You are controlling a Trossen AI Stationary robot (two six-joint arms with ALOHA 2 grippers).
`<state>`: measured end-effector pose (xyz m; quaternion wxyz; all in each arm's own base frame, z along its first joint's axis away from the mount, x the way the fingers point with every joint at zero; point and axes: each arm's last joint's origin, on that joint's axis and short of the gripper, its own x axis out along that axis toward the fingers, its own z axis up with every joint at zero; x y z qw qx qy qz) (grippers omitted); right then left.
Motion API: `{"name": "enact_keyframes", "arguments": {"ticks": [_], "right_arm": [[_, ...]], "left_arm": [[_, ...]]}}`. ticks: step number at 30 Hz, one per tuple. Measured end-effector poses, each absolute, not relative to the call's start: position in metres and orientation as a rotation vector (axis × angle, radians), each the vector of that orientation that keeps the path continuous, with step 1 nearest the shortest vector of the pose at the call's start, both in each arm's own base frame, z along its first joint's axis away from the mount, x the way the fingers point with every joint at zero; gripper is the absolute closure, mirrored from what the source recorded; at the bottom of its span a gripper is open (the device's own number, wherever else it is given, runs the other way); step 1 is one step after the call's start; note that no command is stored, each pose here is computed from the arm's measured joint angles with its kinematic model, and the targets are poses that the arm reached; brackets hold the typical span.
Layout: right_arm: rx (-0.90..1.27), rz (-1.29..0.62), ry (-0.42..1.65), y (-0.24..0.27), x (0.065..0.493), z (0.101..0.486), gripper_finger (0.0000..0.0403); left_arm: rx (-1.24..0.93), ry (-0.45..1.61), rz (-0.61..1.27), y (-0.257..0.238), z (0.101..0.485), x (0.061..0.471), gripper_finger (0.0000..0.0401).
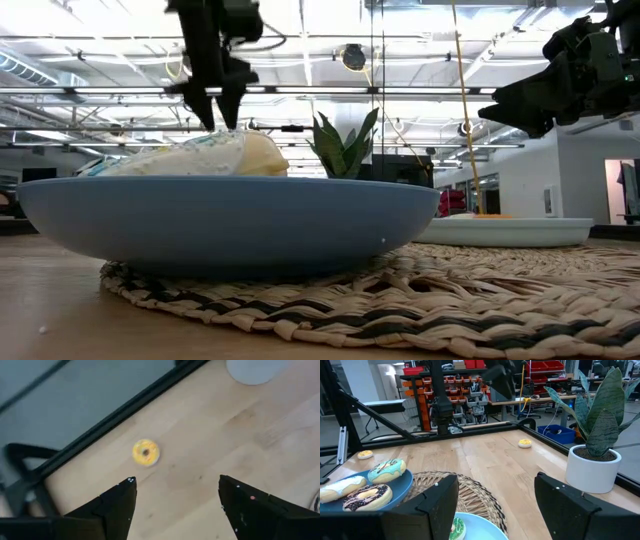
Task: Pick & Place donuts
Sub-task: Put the top small yellow donut on the light blue plate
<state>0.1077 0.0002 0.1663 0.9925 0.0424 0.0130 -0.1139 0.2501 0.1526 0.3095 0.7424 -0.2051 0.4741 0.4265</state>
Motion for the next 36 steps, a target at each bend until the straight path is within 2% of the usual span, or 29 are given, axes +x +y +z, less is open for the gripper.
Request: {"name": "enact_keyframes", "arguments": {"ticks": [8, 13, 24, 36], "right_arm": [[0.085, -0.228, 0.026, 0.0, 0.108, 0.166, 0.0161], [0.085, -0.229, 0.026, 0.0, 0.108, 0.166, 0.0161], [0.085, -0.228, 0.026, 0.0, 0.108, 0.166, 0.0161], [0.085, -0.228, 0.026, 0.0, 0.108, 0.166, 0.0161]], "left_arm": [[-0.58, 0.907, 0.888, 0.211, 0.268, 0.221, 0.0119], [-0.664, 0.923, 0.916, 0.231, 0.241, 0.207, 0.0119], [-0.75, 1.089, 0.883, 0.258, 0.178, 0.232, 0.0119], [-0.77, 1.196, 0.955, 0.269, 0.156, 0.241, 0.0119]]}}
